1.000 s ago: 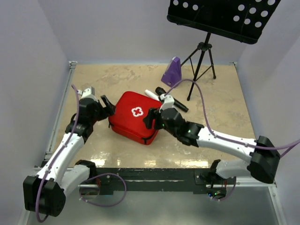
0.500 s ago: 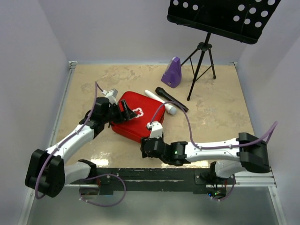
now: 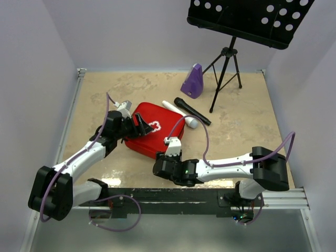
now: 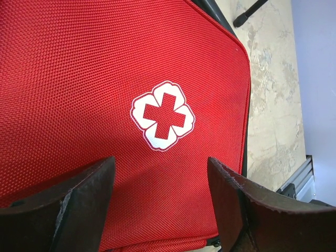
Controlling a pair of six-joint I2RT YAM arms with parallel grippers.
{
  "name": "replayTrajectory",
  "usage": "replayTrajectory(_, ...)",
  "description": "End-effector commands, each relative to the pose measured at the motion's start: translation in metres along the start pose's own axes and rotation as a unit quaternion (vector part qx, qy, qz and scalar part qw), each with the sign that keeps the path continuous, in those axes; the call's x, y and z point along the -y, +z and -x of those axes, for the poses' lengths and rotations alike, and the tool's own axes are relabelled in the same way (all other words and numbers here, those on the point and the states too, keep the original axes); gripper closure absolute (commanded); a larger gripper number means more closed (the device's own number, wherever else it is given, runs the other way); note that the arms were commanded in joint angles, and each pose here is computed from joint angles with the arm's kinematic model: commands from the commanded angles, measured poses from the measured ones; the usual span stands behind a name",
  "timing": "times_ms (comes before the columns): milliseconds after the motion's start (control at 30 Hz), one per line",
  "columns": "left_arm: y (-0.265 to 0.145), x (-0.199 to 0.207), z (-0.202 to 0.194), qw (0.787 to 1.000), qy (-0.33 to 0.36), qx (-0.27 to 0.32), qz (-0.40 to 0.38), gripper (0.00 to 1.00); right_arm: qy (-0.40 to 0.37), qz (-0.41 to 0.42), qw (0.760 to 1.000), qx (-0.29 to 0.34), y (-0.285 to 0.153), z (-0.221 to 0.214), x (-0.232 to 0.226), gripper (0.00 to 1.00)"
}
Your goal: Organize the medicine kit
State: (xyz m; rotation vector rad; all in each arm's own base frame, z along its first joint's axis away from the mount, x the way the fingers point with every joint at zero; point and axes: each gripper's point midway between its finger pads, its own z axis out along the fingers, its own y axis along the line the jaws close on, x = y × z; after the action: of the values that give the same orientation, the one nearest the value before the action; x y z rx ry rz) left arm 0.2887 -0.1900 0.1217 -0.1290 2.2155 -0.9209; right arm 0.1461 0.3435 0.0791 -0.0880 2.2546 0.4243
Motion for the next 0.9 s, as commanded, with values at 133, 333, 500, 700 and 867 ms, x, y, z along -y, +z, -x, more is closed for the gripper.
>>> replayTrajectory(133,0.002,-0.026,-0.029,0.999,-0.008,-0.036,0.039,0.25,0.033,-0.009,0.998,0.045,-0.002,0.026,-0.009,0.45)
replayTrajectory(333,0.001,-0.027,-0.032,0.999,-0.008,-0.039,0.037,0.25,0.03,-0.015,0.999,0.042,0.001,0.021,-0.006,0.61)
replayTrajectory(500,0.0,-0.025,-0.03,0.999,-0.008,-0.037,0.034,0.25,0.029,-0.026,0.998,0.041,0.005,0.021,-0.002,0.6)
replayTrajectory(700,-0.001,-0.026,-0.033,0.999,-0.007,-0.039,0.035,0.25,0.036,-0.022,0.998,0.05,0.005,0.027,-0.006,0.5)
replayTrajectory(867,-0.002,-0.029,-0.037,0.998,-0.009,-0.042,0.035,0.25,0.036,-0.026,0.998,0.054,0.011,0.03,-0.008,0.5)
